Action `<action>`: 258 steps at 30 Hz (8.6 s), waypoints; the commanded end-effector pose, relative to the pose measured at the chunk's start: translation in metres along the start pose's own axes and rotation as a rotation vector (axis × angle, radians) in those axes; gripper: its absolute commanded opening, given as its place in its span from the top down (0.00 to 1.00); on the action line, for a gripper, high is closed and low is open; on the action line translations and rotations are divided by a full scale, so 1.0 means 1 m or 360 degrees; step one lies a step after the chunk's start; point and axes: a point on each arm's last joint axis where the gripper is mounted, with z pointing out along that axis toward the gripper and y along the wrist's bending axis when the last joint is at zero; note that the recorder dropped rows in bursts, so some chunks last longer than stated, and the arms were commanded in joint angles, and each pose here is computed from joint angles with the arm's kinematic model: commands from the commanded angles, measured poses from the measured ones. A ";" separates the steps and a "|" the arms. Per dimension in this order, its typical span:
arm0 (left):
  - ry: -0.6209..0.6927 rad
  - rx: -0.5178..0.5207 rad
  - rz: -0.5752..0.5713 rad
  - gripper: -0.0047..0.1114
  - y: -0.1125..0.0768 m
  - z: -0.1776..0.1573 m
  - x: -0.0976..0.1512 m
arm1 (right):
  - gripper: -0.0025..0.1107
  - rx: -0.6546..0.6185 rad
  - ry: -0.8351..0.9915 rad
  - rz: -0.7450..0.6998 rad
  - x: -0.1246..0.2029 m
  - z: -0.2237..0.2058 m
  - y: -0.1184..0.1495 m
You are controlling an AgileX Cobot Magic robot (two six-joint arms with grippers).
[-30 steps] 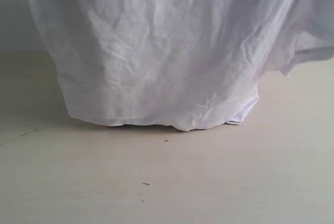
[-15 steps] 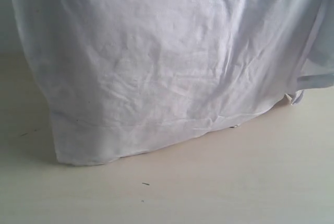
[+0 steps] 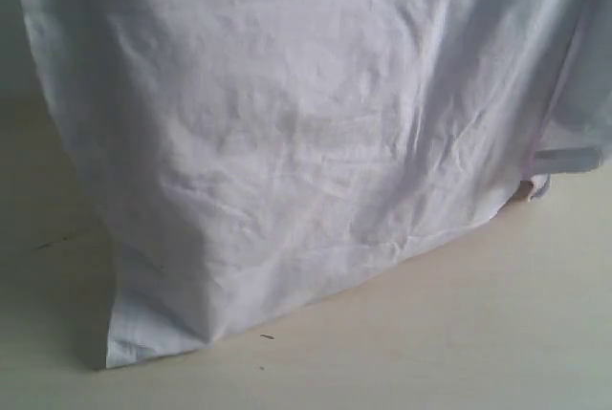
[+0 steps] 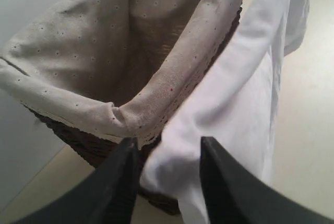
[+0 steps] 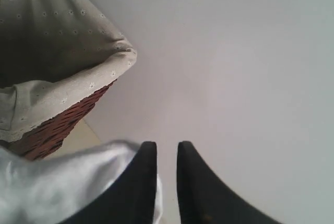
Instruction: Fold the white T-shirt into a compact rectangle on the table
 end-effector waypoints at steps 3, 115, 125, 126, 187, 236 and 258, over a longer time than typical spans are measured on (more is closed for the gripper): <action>-0.0043 -0.0032 -0.0015 0.58 -0.005 -0.010 -0.005 | 0.79 0.0041 -0.0045 -0.0006 -0.008 -0.009 0.002; -0.0286 -0.1375 -0.1345 0.96 -0.109 0.022 0.319 | 0.92 0.0188 0.0488 0.0746 0.224 0.052 0.181; -0.0286 -0.1375 -0.1345 0.96 -0.109 0.022 0.319 | 0.50 -0.0083 0.0276 0.0901 0.237 0.109 0.155; -0.0286 -0.1375 -0.1345 0.96 -0.109 0.022 0.319 | 0.51 -0.0093 0.0274 0.0941 0.240 0.114 0.153; -0.0286 -0.1375 -0.1345 0.96 -0.109 0.022 0.319 | 0.50 -0.0831 0.0846 -0.0044 0.184 -0.004 0.248; -0.0286 -0.1375 -0.1345 0.96 -0.109 0.022 0.319 | 0.98 -0.1055 0.0430 -0.0330 0.152 -0.025 0.279; -0.0286 -0.1375 -0.1345 0.96 -0.109 0.022 0.319 | 0.56 -0.0829 0.0373 0.0576 0.124 -0.084 0.312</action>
